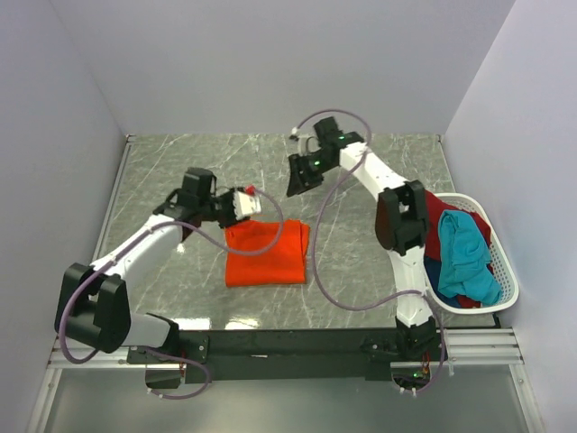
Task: Fold and stack the t-shirts
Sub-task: Neatly place the folded tshirt to the corner
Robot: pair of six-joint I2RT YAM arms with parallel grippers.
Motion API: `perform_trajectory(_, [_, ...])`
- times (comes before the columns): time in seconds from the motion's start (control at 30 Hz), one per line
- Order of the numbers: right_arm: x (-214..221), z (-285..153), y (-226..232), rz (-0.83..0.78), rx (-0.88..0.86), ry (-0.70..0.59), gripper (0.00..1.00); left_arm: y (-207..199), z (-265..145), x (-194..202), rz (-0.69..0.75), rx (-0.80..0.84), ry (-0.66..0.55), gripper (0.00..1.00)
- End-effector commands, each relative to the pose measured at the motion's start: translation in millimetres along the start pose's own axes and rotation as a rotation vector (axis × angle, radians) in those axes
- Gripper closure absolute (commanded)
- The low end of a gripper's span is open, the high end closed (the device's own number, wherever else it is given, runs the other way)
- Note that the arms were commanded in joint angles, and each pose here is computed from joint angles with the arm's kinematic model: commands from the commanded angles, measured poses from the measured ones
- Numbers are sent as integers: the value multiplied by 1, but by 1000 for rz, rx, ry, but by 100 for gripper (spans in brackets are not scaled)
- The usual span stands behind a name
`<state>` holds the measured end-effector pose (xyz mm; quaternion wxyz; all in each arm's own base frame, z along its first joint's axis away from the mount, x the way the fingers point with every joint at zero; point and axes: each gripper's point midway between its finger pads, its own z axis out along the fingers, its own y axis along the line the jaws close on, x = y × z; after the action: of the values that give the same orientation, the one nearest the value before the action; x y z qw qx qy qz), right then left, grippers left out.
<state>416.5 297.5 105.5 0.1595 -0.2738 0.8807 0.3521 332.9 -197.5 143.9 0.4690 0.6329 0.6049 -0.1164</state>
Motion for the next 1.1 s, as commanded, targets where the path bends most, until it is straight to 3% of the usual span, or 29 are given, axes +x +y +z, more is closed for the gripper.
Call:
perform_trajectory(0.0, [1, -48, 6, 0, -16, -22, 47, -2, -22, -11, -303, 70, -27, 56])
perform_trajectory(0.17, [31, -42, 16, 50, -94, -5, 46, -2, -20, 25, -801, 147, 36, 55])
perform_trajectory(0.37, [42, -20, 8, 129, -136, 31, 49, 14, -6, 55, -1076, 132, 82, 54])
perform_trajectory(0.6, [53, -2, -3, 182, -149, 62, 49, 3, 9, 76, -1163, 155, 111, 53])
perform_trajectory(1.07, [79, 18, -1, 221, -181, 124, 48, 12, 22, 93, -1189, 111, 142, 52])
